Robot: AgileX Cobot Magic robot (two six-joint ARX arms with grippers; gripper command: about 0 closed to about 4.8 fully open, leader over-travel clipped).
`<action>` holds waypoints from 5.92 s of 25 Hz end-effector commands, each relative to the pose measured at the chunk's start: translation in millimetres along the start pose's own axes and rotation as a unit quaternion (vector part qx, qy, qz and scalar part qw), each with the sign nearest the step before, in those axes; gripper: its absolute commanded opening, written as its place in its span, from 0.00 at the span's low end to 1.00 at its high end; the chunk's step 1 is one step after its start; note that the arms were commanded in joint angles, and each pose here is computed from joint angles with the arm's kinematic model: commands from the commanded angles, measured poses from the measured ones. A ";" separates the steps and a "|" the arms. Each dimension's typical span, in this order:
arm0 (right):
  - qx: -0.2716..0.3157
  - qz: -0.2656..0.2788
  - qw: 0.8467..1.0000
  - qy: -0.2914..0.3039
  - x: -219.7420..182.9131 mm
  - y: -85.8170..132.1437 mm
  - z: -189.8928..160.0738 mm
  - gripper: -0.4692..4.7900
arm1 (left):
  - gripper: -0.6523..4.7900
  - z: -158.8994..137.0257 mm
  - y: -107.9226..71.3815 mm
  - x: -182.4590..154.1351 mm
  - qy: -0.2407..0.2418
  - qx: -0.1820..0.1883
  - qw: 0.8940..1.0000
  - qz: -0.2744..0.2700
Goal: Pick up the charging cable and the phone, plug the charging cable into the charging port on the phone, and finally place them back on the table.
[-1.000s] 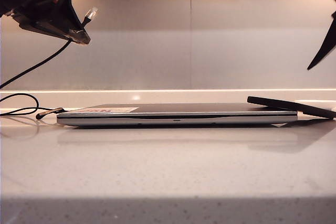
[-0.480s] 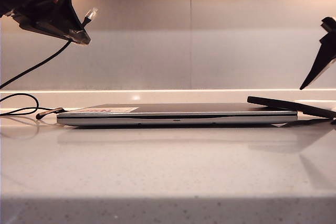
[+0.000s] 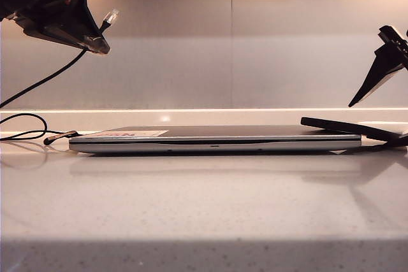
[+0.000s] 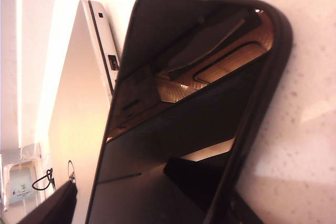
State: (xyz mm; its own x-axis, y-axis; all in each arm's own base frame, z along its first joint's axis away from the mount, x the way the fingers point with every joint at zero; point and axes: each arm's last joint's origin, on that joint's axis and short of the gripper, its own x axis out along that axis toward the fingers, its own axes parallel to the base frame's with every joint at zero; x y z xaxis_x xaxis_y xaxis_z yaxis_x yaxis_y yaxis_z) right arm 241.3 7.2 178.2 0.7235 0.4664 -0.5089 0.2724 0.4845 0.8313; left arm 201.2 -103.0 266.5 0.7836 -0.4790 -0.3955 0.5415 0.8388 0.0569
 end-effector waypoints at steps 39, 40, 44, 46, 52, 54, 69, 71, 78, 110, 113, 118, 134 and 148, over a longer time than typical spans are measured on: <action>-0.038 0.015 0.999 -0.004 4.2 1.0 2.8 0.07 | 0.11 3.1 -0.1 -0.7 -0.012 0.002 1.000 -0.001; -0.052 0.018 0.998 -0.007 1.9 5.1 4.0 0.07 | 0.11 3.1 -0.1 -0.7 -0.012 0.002 1.000 -0.001; -0.095 0.010 0.995 -0.010 -12.9 26.7 9.4 0.07 | 0.11 3.1 -0.1 -0.7 -0.012 0.002 1.000 -0.001; -0.119 -0.006 0.993 -0.011 -22.7 38.9 11.9 0.07 | 0.11 3.1 -0.1 -0.7 -0.012 0.001 1.000 -0.001; -0.211 -0.128 0.969 0.006 -67.4 82.7 17.3 0.07 | 0.11 3.1 -0.1 -0.7 -0.012 0.001 1.000 -0.001; -0.227 -0.152 0.962 0.023 -75.9 90.2 16.6 0.07 | 0.11 3.1 -0.1 -0.7 -0.012 0.001 1.000 -0.001; -0.381 -0.317 0.852 0.171 -58.8 110.8 -45.0 0.07 | 0.11 3.1 -0.1 -0.7 -0.012 0.001 1.000 -0.001; -0.378 -0.325 0.846 0.186 -52.2 108.4 -45.8 0.07 | 0.11 3.1 -0.1 -0.7 -0.012 0.001 1.000 -0.001; -0.370 -0.325 0.845 0.208 -48.1 106.3 -46.8 0.26 | 0.11 3.1 -0.1 -0.7 -0.012 0.001 1.000 -0.001; -0.363 0.082 0.917 0.145 -22.9 190.6 -22.9 0.08 | 0.11 -16.7 -64.2 -0.6 0.050 -0.097 0.985 -0.130; -0.340 0.145 0.918 0.145 -13.3 188.3 -24.0 0.08 | 0.11 -26.1 -71.3 -0.1 0.061 -0.131 0.979 -0.142; -0.268 0.241 0.918 0.164 11.6 168.9 -30.0 0.08 | 0.11 -38.3 -80.3 0.8 0.075 -0.181 0.967 -0.163; -0.160 0.292 0.915 0.228 58.6 150.1 -43.0 0.08 | 0.11 -39.9 -97.1 14.5 0.080 -0.266 0.942 -0.189; -0.199 0.308 0.900 0.236 70.2 148.4 -51.9 0.08 | 0.11 -39.9 -97.1 14.5 0.080 -0.266 0.942 -0.189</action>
State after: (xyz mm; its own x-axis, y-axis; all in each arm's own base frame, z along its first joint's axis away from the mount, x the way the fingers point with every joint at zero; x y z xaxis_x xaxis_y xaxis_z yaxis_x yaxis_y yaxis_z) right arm 299.5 148.1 246.5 0.2991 0.9448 -0.1341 -0.3445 0.2379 0.9081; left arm 148.2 -180.5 217.5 0.4881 -0.7530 -0.4413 0.5028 0.6559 -0.5630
